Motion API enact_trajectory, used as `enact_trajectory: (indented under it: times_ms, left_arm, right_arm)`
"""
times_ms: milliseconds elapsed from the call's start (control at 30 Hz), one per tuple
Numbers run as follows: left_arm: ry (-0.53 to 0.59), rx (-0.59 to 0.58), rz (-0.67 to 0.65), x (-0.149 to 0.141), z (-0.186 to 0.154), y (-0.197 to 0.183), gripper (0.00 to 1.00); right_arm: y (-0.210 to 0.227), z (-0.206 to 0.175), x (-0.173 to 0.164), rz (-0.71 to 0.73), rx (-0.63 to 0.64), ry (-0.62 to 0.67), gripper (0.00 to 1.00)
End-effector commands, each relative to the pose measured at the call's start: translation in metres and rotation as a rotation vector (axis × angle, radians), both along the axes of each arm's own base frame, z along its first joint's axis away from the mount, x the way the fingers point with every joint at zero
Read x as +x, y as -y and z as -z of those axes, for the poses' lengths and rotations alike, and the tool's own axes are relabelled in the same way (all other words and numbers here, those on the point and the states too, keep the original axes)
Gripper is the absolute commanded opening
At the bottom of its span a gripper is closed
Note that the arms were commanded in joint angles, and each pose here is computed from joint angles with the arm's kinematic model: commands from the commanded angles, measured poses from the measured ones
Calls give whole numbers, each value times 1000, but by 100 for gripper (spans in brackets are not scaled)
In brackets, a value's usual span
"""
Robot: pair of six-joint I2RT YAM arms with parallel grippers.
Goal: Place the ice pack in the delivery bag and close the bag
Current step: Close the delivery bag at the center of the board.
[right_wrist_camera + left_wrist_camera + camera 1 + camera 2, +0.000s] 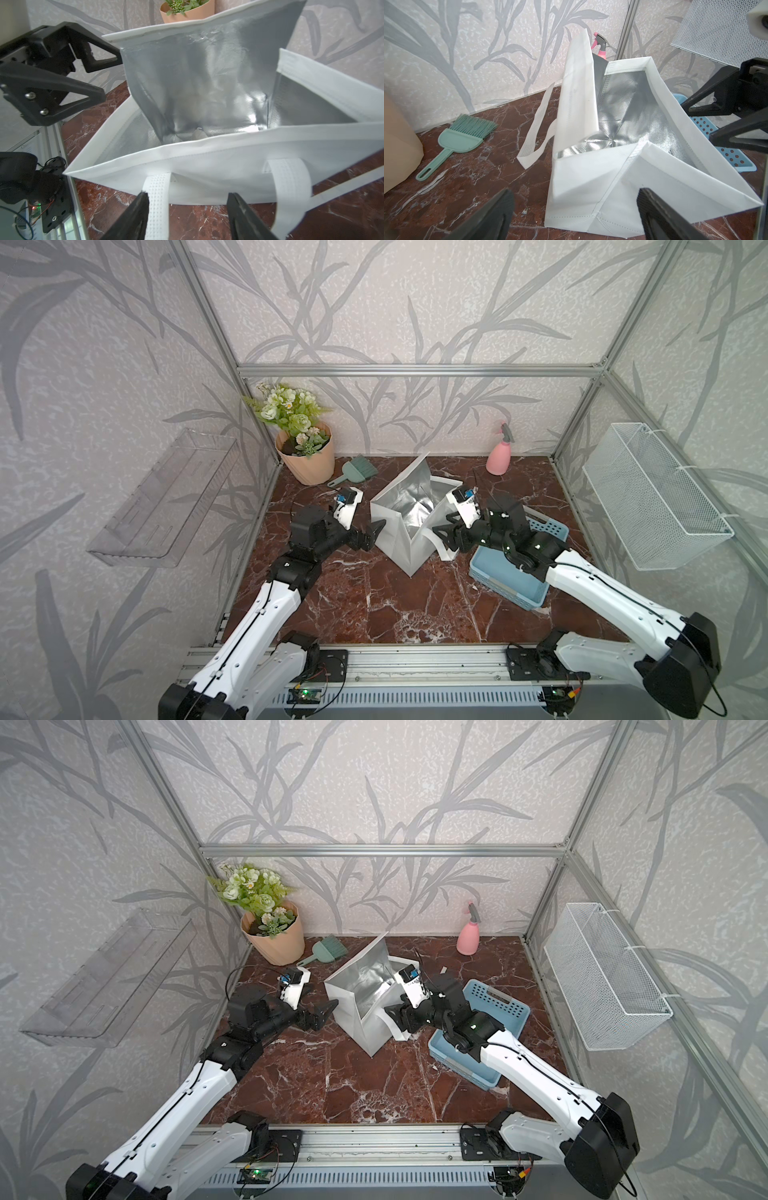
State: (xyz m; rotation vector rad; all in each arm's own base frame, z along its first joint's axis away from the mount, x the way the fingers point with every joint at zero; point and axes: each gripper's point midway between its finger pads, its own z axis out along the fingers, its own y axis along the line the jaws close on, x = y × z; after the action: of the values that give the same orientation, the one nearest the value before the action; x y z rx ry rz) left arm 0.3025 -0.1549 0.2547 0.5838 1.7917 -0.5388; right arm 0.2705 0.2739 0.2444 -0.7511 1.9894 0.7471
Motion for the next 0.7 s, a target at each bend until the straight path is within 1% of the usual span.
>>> enact_trajectory:
  times_ms: [0,67,133,233,367,500,667]
  left_arm:
    - [109,5,57,7,-15,8,97]
    - [104,-5,83,9,-13,13,97]
    - [73,-21,112,11,-8,19,96]
    - [17,-54,194,5,1,32,96]
    - [-41,-97,244,-4,12,38,95]
    - [-87,-117,251,-13,24,38,94]
    - [-114,-155,257,-24,34,40,94]
  right_arm:
    - [-20,5,-7,-56,31,-16,62]
    - [-29,8,-7,-75,28,-20,62]
    - [-38,10,-5,-87,35,-25,61]
    - [-51,12,-2,-102,45,-22,60]
    - [-66,17,3,-114,49,-18,60]
    - [-73,22,14,-90,55,-3,59]
    - [-77,27,26,-56,53,17,59]
